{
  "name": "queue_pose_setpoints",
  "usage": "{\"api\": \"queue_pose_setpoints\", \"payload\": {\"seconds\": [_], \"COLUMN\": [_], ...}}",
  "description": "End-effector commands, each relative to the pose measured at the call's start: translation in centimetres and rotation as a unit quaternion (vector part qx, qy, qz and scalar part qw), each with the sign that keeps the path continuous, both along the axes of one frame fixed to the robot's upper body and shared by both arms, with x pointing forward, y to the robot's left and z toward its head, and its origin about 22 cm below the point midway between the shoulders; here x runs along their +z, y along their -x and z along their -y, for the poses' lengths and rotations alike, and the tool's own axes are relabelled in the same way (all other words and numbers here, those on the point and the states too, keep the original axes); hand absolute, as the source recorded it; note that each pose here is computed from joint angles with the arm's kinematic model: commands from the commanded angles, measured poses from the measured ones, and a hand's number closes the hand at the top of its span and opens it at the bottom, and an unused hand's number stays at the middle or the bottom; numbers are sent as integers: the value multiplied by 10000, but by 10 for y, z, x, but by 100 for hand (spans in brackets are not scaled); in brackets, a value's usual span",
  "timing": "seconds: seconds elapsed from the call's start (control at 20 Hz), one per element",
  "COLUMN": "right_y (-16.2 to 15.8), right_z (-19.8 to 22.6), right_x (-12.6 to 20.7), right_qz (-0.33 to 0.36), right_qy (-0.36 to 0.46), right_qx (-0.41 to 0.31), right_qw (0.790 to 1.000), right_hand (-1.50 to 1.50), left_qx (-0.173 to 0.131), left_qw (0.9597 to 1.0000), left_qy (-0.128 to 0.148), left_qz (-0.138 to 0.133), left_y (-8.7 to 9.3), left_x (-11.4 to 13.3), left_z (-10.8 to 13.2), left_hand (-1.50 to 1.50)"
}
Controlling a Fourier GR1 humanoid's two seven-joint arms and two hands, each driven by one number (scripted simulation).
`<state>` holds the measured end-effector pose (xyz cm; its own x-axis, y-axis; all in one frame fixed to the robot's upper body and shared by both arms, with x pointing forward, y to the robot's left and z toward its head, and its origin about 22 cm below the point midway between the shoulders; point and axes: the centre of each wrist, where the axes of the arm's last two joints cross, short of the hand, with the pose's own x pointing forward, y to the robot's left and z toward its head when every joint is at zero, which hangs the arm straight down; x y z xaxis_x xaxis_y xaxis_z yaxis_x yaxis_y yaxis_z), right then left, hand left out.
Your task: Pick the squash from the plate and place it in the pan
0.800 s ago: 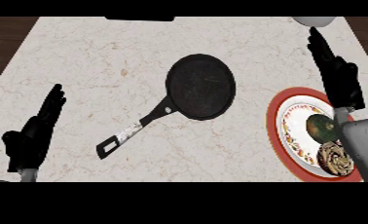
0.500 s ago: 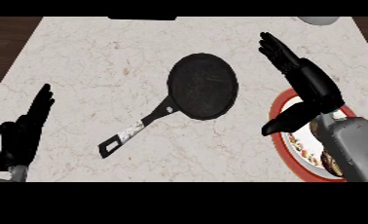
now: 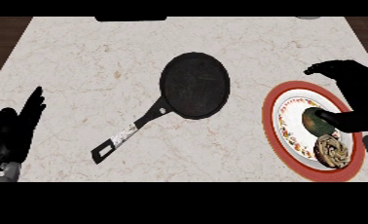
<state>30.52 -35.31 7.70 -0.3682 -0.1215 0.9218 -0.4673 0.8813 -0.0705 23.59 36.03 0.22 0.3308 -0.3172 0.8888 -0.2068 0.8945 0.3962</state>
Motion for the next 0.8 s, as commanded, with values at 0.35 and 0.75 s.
{"api": "queue_pose_setpoints", "payload": {"seconds": [0.35,0.75], "right_y": [7,5], "right_z": [108,54], "right_x": [96,140], "right_qz": [750,1153], "right_qy": [1557,4428], "right_qx": [812,1010], "right_qw": [9816,8834], "right_hand": [-150,-150], "left_qx": [-63,-73], "left_qw": [9998,9999], "left_qy": [-47,-42], "left_qz": [-202,-134], "left_y": [-27,-37], "left_x": [3,18], "left_z": [8,0], "left_hand": [0,0]}}
